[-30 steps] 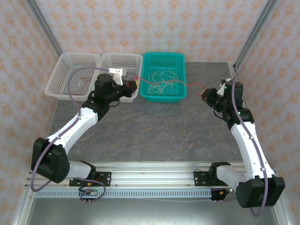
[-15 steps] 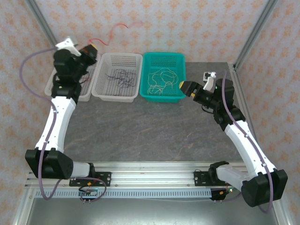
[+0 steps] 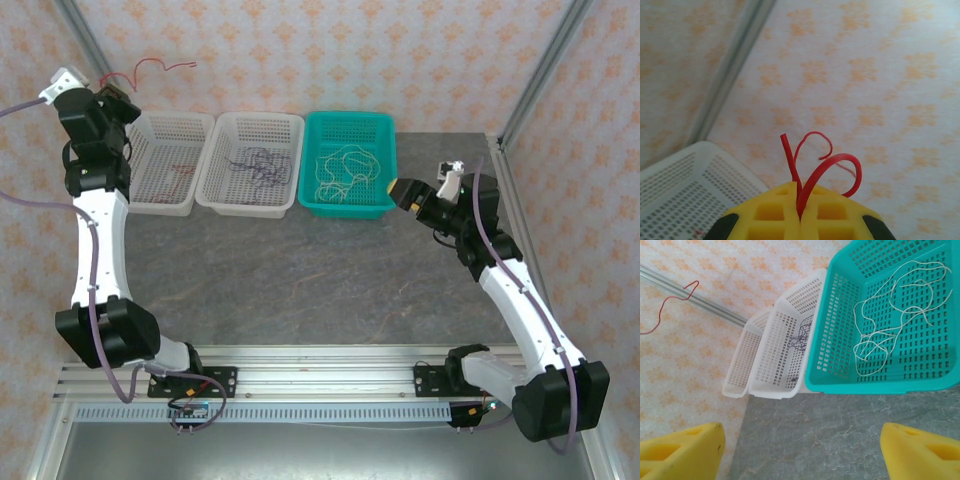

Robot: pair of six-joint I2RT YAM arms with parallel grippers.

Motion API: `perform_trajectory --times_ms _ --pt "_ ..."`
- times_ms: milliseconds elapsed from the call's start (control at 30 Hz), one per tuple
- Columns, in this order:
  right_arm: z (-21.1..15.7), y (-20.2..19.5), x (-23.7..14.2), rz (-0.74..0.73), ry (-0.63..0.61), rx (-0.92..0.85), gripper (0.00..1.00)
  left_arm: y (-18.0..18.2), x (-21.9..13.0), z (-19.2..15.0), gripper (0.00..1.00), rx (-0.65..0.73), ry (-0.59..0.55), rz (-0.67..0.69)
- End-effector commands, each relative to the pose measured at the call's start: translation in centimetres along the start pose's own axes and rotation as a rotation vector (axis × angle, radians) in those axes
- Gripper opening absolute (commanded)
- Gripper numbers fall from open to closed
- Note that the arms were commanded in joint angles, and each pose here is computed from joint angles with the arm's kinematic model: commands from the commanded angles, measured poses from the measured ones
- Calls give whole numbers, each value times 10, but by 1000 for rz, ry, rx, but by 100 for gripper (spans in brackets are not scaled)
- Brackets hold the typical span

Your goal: Untangle the cables

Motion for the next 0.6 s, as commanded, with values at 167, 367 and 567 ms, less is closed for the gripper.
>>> perform_trajectory --times_ms 167,367,567 --pt "5 -8 -6 -65 -37 1 81 76 52 -49 0 32 136 221" --pt "5 -7 -12 -67 -40 -4 81 117 90 -97 30 -16 260 259" --pt "-4 -23 -17 -142 -74 12 81 100 63 -87 86 -118 229 157"
Point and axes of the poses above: each hand's point on the last joint's axis, 136 mm out from that joint toward the fingers, its own x axis out along the fingers, its own y axis along the line the jaws close on, z = x × y, the point moved 8 cm from there along -x, back along the fingers, and after that the axes turned 3 degrees about -x, right-handed, at the moved point
